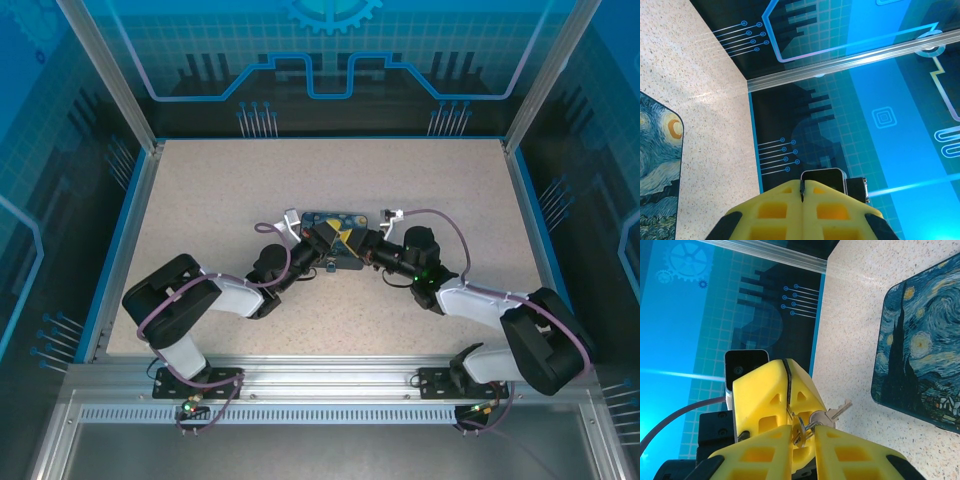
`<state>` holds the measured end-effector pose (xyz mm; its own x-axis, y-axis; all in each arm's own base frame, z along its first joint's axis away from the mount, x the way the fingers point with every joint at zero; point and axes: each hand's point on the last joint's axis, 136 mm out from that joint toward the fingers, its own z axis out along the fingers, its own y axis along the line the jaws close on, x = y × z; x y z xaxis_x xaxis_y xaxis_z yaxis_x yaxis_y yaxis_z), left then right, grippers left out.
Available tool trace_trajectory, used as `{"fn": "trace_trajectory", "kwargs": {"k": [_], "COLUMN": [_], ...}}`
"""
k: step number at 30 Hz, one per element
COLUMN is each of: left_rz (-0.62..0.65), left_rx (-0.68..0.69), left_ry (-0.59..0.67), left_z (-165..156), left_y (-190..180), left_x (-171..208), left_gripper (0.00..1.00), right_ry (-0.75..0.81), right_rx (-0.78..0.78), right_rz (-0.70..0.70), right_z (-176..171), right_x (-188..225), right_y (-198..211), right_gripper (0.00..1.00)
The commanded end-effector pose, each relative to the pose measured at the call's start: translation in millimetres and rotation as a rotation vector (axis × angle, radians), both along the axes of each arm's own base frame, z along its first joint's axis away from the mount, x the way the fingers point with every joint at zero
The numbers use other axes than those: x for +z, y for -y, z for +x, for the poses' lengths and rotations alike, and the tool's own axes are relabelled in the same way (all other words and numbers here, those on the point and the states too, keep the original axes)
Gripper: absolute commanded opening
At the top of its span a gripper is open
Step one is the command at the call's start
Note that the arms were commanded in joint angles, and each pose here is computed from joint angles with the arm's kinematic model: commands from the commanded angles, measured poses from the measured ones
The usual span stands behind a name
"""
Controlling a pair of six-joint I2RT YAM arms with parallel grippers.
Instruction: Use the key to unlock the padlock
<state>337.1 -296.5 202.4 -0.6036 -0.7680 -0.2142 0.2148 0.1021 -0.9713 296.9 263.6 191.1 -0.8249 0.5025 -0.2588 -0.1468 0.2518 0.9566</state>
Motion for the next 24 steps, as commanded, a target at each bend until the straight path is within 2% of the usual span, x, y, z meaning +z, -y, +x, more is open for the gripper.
{"fn": "trace_trajectory", "kwargs": {"k": [1, 16, 24], "left_rz": [-0.054, -0.055, -0.055], "left_rx": [0.016, 0.016, 0.018], "left_ry": [0.047, 0.047, 0.050], "left_z": [-0.3, -1.2, -1.9], "left_y": [-4.3, -5.2, -5.5], "left_x": [18.7, 19.1, 20.2], "left_gripper": [0.00, 0.00, 0.00], "right_ry": [0.043, 0.052, 0.041], "right_rx": [0.010, -0.004, -0.018], "right_rz": [0.032, 0.035, 0.034], "right_z": [1.9, 7.6, 8.9], "right_x": [17.6, 22.5, 18.8], "right_y": [-7.7, -5.9, 0.4], "right_gripper": [0.21, 0.20, 0.08]}}
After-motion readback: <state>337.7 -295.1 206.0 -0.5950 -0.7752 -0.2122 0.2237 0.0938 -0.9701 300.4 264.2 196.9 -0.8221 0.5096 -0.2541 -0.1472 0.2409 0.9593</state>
